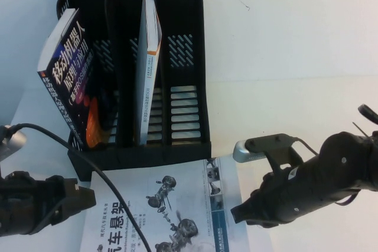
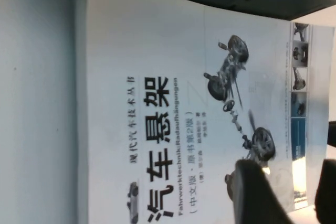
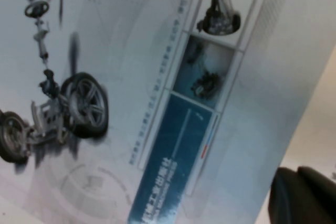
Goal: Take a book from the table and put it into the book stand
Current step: Push book with right arm, then pick up the book with your left arm
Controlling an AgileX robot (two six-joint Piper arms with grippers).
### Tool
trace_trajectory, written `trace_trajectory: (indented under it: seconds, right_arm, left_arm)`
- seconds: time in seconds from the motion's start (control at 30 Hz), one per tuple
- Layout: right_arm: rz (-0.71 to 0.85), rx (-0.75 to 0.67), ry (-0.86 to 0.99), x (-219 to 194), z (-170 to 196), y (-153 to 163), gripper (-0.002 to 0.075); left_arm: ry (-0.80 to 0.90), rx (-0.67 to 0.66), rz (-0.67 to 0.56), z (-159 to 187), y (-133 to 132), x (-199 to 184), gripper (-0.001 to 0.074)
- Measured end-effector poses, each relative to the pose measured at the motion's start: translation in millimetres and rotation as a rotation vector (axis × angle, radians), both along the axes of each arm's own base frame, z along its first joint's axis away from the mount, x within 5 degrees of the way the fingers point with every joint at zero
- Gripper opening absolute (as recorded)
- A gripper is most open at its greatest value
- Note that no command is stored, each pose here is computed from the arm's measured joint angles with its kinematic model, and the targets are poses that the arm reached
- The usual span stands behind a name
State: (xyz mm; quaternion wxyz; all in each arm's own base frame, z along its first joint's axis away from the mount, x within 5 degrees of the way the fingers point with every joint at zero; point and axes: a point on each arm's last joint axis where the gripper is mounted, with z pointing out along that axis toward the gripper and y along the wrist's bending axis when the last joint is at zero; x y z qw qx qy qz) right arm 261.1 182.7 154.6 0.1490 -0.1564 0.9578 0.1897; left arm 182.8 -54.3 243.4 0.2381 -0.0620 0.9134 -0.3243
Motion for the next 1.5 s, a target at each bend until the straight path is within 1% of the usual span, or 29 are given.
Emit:
trace_trajectory:
  seconds: [0.17,0.27,0.4,0.5,0.57,0.67,0.8,0.9,0.97,1.03,1.13,1.23,1.33,1.5]
  right_arm:
    - [0.016,0.020,-0.024,2.2,6.9,10.5,0.0008]
    - [0.024,0.024,-0.026,2.9,7.1,14.3,0.0008]
    - [0.033,0.015,-0.013,2.2,5.1,15.7,0.0008]
    - [0.023,0.001,-0.015,2.0,6.8,13.9,0.0008]
    - [0.025,-0.017,-0.033,0.4,14.0,11.4,0.0008]
    - [0.045,-0.076,-0.082,-3.5,31.4,2.2,0.0008]
    - [0.066,-0.232,-0.163,-16.9,67.4,-21.8,0.0008]
    - [0.009,-0.345,-0.222,-29.8,97.3,-45.5,0.0008]
    - [-0.039,-0.390,-0.270,-41.0,118.6,-61.1,0.0008]
    - [-0.086,-0.394,-0.336,-56.1,142.9,-76.7,0.0008]
    - [-0.142,-0.355,-0.419,-82.0,173.0,-97.0,0.0008]
    - [-0.189,-0.323,-0.471,-111.7,194.9,-119.0,0.0008]
    - [-0.233,-0.319,-0.479,-139.1,206.2,-139.6,0.0008]
    - [-0.297,-0.287,-0.487,-182.1,203.5,-169.5,0.0008]
  left_arm:
    - [-0.028,0.012,0.036,0.7,2.4,3.5,0.0246]
    - [-0.066,-0.001,0.093,3.8,4.4,7.7,0.0227]
    - [-0.132,-0.020,0.143,12.1,6.2,8.6,0.0138]
    - [-0.157,-0.030,0.147,16.7,6.1,6.2,0.0071]
    - [-0.168,-0.033,0.136,19.3,5.4,3.6,0.0046]
    - [-0.161,-0.046,0.098,21.3,2.7,-1.3,0.0029]
    - [-0.140,-0.063,0.051,21.9,-0.8,-6.4,0.0027]
    - [-0.132,-0.070,0.040,21.8,-1.7,-7.4,0.0053]
    - [-0.130,-0.071,0.034,21.7,-2.0,-7.8,0.0111]
    - [-0.114,-0.069,0.016,19.4,-2.9,-7.3,0.0184]
    - [-0.072,-0.060,-0.036,11.3,-5.0,-3.5,0.0249]
    - [-0.019,-0.047,-0.071,-2.3,-6.0,5.0,0.0269]
    - [0.034,-0.056,-0.113,-14.1,-8.4,17.5,0.0274]
    - [0.056,-0.129,-0.206,-19.2,-16.2,40.8,0.0277]
